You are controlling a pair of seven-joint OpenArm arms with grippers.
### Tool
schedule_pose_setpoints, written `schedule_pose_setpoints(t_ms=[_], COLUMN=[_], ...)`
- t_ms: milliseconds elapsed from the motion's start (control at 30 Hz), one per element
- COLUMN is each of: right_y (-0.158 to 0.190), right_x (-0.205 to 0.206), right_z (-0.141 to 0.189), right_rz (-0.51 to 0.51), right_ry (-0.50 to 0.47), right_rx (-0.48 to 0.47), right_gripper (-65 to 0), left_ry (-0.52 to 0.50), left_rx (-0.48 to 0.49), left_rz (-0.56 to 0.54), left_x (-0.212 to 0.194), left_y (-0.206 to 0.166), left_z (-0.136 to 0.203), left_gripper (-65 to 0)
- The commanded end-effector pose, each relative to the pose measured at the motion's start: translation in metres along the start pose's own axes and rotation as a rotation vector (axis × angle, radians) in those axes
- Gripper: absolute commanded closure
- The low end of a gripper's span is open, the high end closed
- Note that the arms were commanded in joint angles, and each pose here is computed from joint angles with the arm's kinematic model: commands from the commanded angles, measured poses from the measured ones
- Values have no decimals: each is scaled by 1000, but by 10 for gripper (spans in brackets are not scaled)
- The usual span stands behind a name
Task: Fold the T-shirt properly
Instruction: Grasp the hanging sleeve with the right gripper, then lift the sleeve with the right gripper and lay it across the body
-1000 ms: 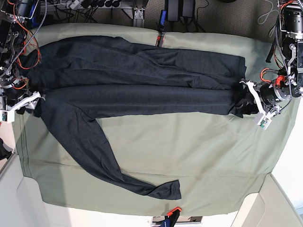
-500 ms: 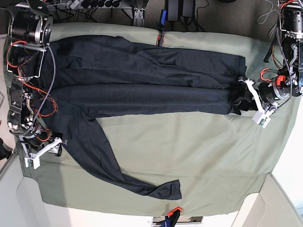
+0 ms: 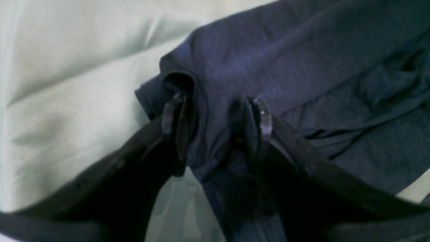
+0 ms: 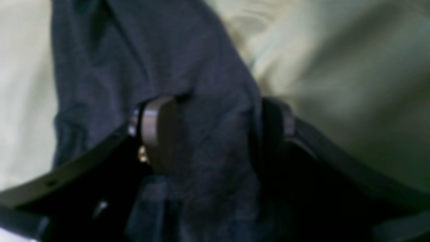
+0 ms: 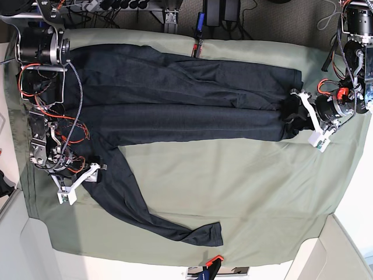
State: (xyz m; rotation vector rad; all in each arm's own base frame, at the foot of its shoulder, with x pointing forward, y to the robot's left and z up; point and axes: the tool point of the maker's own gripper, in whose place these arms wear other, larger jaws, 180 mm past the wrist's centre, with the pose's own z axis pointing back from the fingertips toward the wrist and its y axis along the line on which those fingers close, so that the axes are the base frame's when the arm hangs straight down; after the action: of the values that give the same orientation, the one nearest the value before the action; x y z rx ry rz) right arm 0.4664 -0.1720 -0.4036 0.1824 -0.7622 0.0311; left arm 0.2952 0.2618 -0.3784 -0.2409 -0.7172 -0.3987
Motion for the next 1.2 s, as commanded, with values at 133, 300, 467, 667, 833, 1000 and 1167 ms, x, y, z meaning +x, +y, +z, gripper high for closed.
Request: schedule_pose_setpoints(t_ms=[133, 300, 467, 667, 833, 1000, 1167], right_y=[21, 22, 23, 52, 78, 90, 104], right_x=[29, 28, 27, 17, 5, -13, -53], right_z=[6, 6, 6, 25, 74, 127, 157], right_rz=[25, 25, 22, 68, 142, 252, 296], right_ry=[-40, -36, -28, 33, -87, -159, -122], right_rx=[46, 46, 50, 188, 261, 250, 326], right_gripper=[-377, -207, 0, 0, 0, 0, 0], left_ry=[-45, -45, -54, -78, -73, -100, -88], left_rx=[13, 13, 13, 12, 12, -15, -41], left_rz=[-18, -18, -18, -18, -18, 13, 41], left_x=[17, 17, 18, 23, 22, 27, 25], left_y=[7, 7, 7, 7, 7, 2, -2], left_z=[7, 7, 7, 7, 7, 7, 7], left_gripper=[-285, -285, -285, -285, -285, -285, -285])
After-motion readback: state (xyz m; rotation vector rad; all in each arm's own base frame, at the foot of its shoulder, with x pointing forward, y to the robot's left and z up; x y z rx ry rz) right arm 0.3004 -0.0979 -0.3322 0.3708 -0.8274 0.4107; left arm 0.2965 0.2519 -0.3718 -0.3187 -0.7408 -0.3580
